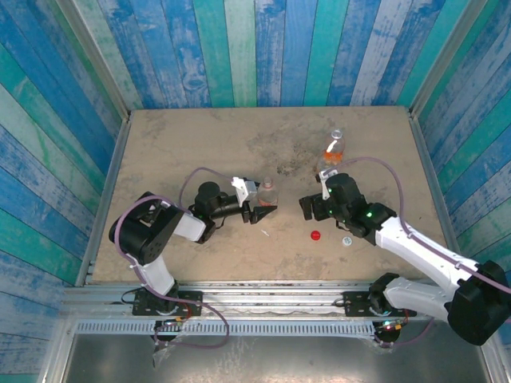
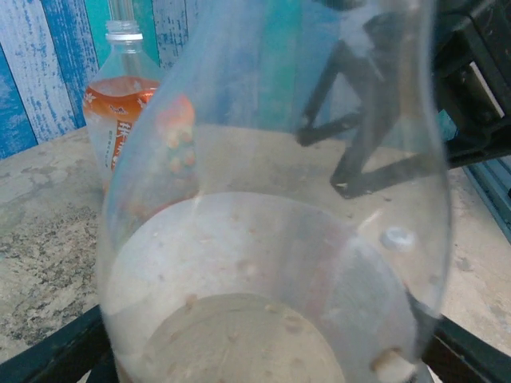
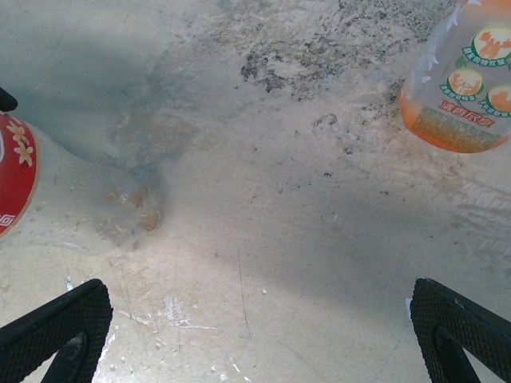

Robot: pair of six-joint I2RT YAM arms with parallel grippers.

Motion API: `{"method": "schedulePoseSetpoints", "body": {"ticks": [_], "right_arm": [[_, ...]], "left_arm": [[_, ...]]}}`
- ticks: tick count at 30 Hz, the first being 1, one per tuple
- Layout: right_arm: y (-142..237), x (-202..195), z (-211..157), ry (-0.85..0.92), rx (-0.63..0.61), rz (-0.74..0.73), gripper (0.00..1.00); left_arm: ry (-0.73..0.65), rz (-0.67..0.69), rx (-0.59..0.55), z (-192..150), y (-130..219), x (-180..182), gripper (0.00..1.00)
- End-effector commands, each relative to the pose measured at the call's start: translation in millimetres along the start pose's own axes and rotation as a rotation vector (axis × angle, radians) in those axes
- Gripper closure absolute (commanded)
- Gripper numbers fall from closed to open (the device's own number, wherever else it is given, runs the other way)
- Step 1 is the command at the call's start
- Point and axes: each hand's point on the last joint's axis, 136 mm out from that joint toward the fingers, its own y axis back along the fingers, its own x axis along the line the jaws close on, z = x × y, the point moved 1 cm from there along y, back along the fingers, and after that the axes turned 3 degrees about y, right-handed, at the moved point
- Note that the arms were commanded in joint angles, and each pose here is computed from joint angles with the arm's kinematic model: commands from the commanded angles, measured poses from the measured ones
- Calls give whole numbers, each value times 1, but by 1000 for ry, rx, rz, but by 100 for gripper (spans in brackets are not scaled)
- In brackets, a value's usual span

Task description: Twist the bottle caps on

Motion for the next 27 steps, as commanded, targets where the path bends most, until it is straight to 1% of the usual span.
{"method": "schedulePoseSetpoints", "body": {"ticks": [1, 7, 13, 17, 20, 22, 25, 27], "right_arm": [[2, 8, 12, -18, -26, 28, 0], [-1, 9, 11, -20, -19, 32, 0], [-4, 8, 7, -27, -7, 21, 0], [-3, -3, 2, -41, 1, -44, 0], [0, -17, -4, -61, 8, -120, 0], [3, -27, -9, -111, -6, -170, 3], [8, -32, -16, -113, -17, -181, 6], [11, -33, -22, -102, 10, -184, 7]], "left_arm": [[-8, -4, -28, 7, -1, -2, 22], [-8, -1, -27, 8, 0, -2, 23], [-8, -8, -20, 8, -1, -2, 29], [-5, -13, -18, 7, -1, -3, 35], [-6, -14, -17, 7, 0, -4, 34], [-5, -16, -17, 7, 0, -4, 34], [-7, -20, -18, 8, 0, -5, 35], [-7, -20, -16, 7, 1, -6, 34]]}}
